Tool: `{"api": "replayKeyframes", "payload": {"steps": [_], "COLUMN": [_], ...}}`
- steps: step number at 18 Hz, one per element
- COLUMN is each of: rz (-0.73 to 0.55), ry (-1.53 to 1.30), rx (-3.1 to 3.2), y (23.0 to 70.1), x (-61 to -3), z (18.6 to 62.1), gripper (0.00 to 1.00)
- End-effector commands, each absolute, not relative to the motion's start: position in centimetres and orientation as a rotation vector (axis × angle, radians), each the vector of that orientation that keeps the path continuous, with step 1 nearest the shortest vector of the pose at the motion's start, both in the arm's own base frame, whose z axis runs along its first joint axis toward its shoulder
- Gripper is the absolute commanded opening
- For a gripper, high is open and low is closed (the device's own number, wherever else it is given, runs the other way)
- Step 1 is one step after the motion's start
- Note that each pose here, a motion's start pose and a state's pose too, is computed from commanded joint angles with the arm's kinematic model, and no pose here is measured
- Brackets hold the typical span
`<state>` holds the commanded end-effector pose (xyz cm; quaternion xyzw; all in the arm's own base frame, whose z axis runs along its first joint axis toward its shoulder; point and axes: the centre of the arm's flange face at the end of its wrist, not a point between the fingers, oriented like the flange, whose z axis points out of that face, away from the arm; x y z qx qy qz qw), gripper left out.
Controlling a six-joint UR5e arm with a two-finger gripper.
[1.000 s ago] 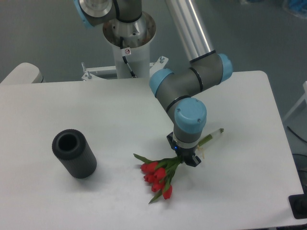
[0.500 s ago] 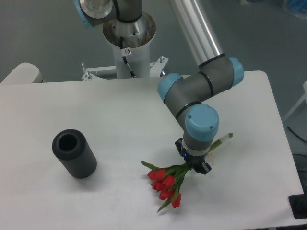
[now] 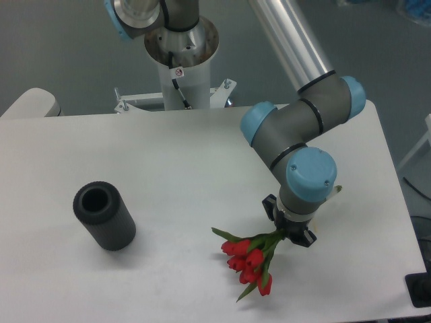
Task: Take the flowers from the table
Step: 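Lift the gripped tulip bunch up off the table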
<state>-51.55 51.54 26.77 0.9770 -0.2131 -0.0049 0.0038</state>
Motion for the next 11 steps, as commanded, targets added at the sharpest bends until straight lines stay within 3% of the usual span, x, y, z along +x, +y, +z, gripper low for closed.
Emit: {"api": "replayKeyframes", "payload": {"steps": [11], "rz": [-0.005], "ry": [-0.683], "rx": [3.063], "y": [51.51], "x": [-51.21], "z": [26.11], "gripper": [0.08]}}
